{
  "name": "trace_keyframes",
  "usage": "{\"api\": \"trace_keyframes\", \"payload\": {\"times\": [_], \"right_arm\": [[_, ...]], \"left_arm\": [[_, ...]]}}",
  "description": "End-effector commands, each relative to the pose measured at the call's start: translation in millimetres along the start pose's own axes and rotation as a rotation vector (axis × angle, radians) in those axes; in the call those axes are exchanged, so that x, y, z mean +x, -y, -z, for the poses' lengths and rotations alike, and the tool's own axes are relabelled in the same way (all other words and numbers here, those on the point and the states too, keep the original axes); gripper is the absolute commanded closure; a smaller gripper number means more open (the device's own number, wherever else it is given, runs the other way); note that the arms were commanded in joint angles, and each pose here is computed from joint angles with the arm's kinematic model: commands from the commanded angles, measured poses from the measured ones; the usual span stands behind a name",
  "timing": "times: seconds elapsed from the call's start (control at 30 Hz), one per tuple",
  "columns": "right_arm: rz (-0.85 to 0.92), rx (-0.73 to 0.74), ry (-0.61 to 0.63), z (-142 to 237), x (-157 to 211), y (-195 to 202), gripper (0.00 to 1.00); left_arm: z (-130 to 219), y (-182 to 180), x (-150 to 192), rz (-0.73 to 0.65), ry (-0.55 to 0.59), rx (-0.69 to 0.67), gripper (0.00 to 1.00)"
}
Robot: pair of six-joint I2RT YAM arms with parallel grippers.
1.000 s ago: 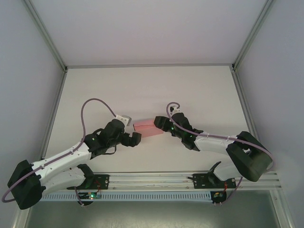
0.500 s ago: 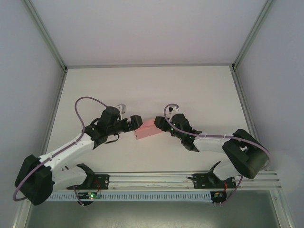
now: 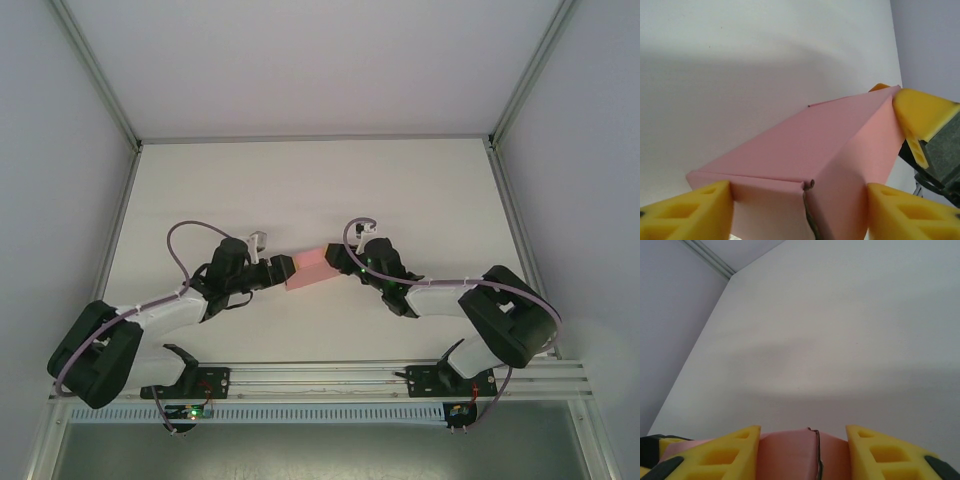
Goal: Assemble paper box
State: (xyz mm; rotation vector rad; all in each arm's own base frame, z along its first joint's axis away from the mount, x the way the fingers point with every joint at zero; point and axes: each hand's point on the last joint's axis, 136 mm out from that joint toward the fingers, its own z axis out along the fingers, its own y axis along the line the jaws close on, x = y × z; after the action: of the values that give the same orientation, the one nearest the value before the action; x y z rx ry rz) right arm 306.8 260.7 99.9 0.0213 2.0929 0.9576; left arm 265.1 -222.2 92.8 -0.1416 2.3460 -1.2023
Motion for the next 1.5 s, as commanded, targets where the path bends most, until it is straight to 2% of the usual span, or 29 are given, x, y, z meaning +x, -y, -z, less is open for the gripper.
{"api": "trace_keyframes", "payload": {"times": [0.0, 0.07, 0.17, 0.23, 0.27, 0.37, 0.43, 0.67, 1.03, 1.23, 1.37, 1.47], "right_arm": [[0.043, 0.117, -0.242, 9.8, 67.7, 50.5, 0.7], [0.065, 0.073, -0.258, 9.4, 67.8, 47.1, 0.7], [0.097, 0.036, -0.276, 7.4, 68.0, 47.1, 0.72], [0.112, 0.002, -0.28, 6.5, 68.4, 45.6, 0.78], [0.116, -0.016, -0.272, 6.3, 66.8, 43.9, 0.81], [0.141, -0.073, -0.276, 6.6, 67.0, 38.0, 0.87], [0.161, -0.104, -0.296, 6.1, 69.7, 34.5, 0.88], [0.117, -0.19, -0.292, 4.7, 65.8, 34.0, 1.0], [-0.038, -0.327, -0.276, 7.3, 51.3, 21.0, 1.0], [-0.076, -0.367, -0.261, 8.3, 35.2, 10.5, 1.0], [-0.108, -0.345, -0.254, 6.4, 22.2, 8.9, 1.0], [-0.109, -0.305, -0.257, 3.2, 12.4, 7.2, 0.88]], "left_arm": [[-3.3, -26.6, 15.2, 0.047, -0.03, -0.045, 0.43], [-3.9, -32.1, 18.1, 0.054, -0.037, -0.055, 0.47], [-7.3, -38.1, 22.3, 0.069, -0.056, -0.06, 0.58], [-10.5, -39.5, 23.6, 0.085, -0.072, -0.052, 0.79], [-12.0, -40.1, 23.9, 0.094, -0.076, -0.048, 0.84], [-15.2, -38.3, 26.5, 0.109, -0.093, -0.014, 0.88], [-16.1, -40.4, 28.3, 0.12, -0.104, -0.018, 1.0], [-20.4, -33.5, 31.6, 0.12, -0.153, 0.033, 1.0], [-21.4, -35.5, 32.2, 0.067, -0.162, 0.051, 1.0], [-23.3, -33.9, 27.0, 0.046, -0.174, 0.05, 1.0], [-23.2, -33.5, 21.0, 0.032, -0.175, 0.019, 1.0], [-23.6, -25.2, 10.7, 0.002, -0.182, 0.001, 1.0]]}}
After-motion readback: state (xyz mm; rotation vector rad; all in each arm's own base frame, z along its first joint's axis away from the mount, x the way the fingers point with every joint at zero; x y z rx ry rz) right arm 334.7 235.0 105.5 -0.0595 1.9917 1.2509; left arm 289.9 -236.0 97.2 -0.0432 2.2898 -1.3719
